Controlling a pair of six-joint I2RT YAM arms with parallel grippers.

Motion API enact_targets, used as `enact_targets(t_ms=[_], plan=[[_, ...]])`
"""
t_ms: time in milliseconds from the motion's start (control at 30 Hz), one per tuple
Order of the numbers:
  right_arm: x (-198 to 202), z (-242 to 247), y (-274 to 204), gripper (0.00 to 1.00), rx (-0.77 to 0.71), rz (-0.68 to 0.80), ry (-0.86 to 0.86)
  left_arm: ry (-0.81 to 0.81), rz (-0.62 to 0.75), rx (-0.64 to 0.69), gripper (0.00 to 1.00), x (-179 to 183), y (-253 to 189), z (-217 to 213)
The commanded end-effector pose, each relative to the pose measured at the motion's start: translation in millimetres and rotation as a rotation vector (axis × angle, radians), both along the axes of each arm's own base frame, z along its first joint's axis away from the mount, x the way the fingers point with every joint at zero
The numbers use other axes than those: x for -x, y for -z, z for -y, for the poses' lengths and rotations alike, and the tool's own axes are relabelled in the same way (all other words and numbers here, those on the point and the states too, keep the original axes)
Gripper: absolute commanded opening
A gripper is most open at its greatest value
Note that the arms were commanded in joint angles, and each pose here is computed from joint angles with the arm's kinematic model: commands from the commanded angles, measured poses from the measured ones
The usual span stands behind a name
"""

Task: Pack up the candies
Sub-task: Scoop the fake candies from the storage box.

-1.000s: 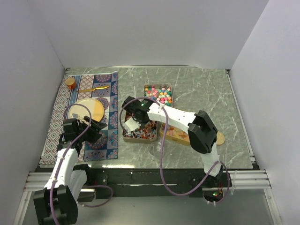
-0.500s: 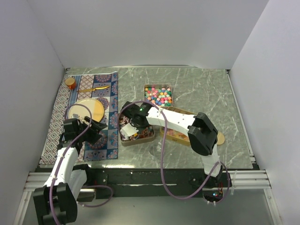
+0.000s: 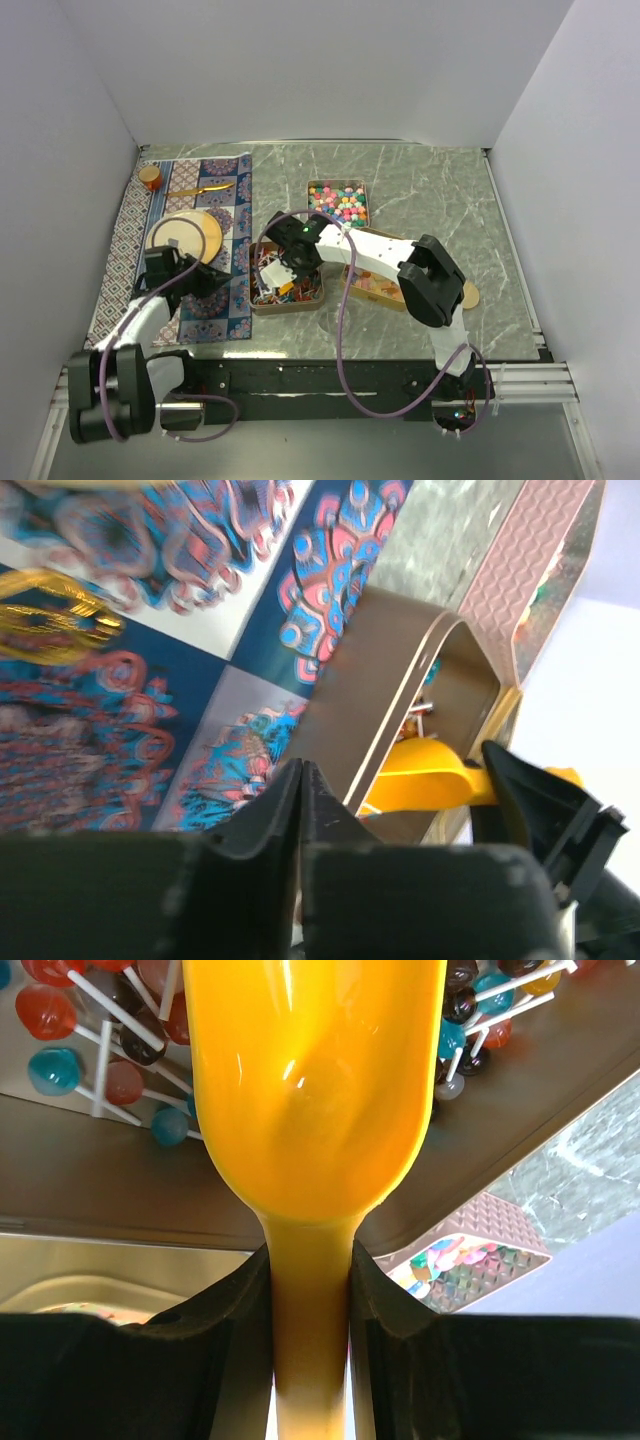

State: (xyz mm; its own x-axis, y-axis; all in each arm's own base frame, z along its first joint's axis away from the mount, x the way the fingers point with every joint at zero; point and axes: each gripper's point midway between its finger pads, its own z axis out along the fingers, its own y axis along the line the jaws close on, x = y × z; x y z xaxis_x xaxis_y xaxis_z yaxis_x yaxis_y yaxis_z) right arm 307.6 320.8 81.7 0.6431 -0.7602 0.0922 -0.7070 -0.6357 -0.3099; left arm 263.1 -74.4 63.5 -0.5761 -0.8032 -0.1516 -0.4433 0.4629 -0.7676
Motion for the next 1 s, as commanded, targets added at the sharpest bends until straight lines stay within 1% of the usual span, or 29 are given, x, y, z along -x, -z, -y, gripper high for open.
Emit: enact_targets(t_ms=[0,33,100,133,167,267,300,367,400,533,567,667,833,867,967], plan=[[-4.1,-3.3,1.5,0.00,0.016,-0.002,-0.048,0.075,0.019,0.023,0.01,-10.0,-8.9,23.0],[-4.9,-4.0,-0.8,0.00,0.009,0.007,-0.054,0.078,-0.019,0.024,0.01,-3.4,-0.2,24.8],[-6.5,3.0,2.3,0.00,0.037,0.040,-0.076,0.089,-0.057,0.039,0.01,1.8,10.4,31.2],[-8.3,0.0,-2.6,0.00,0.021,0.064,-0.086,0.111,-0.065,0.061,0.01,5.5,11.8,40.4],[-7.0,0.6,-2.1,0.00,0.025,0.062,-0.090,0.120,-0.041,0.069,0.01,0.7,8.8,44.9],[-3.3,-6.7,-1.2,0.00,0.026,0.028,-0.078,0.184,-0.027,0.095,0.01,0.2,7.3,69.5],[-1.6,-8.0,1.4,0.00,0.020,0.014,-0.070,0.186,-0.049,0.103,0.01,0.3,12.1,72.7],[1.4,-10.2,6.9,0.00,0.014,0.001,-0.075,0.192,-0.046,0.112,0.01,-4.4,12.6,77.2],[5.0,-13.5,9.2,0.00,-0.005,-0.020,-0.081,0.189,-0.068,0.115,0.01,-4.5,17.2,77.7],[18.8,-13.0,17.6,0.00,-0.039,-0.098,-0.090,0.180,-0.054,0.112,0.01,-20.2,11.5,78.7],[24.1,-6.0,25.5,0.00,-0.030,-0.121,-0.091,0.179,-0.052,0.114,0.01,-22.6,11.1,79.1],[35.3,-7.4,33.3,0.00,-0.082,-0.173,-0.103,0.173,-0.044,0.116,0.01,-32.3,6.5,80.0],[35.0,-16.8,34.1,0.00,-0.154,-0.184,-0.097,0.182,-0.029,0.098,0.01,-38.6,1.7,79.5],[36.3,-21.5,31.6,0.00,-0.187,-0.209,-0.096,0.182,-0.025,0.096,0.01,-39.0,0.4,79.3],[32.7,-23.4,28.5,0.00,-0.221,-0.247,-0.075,0.196,-0.009,0.078,0.01,-38.4,-3.7,78.1]])
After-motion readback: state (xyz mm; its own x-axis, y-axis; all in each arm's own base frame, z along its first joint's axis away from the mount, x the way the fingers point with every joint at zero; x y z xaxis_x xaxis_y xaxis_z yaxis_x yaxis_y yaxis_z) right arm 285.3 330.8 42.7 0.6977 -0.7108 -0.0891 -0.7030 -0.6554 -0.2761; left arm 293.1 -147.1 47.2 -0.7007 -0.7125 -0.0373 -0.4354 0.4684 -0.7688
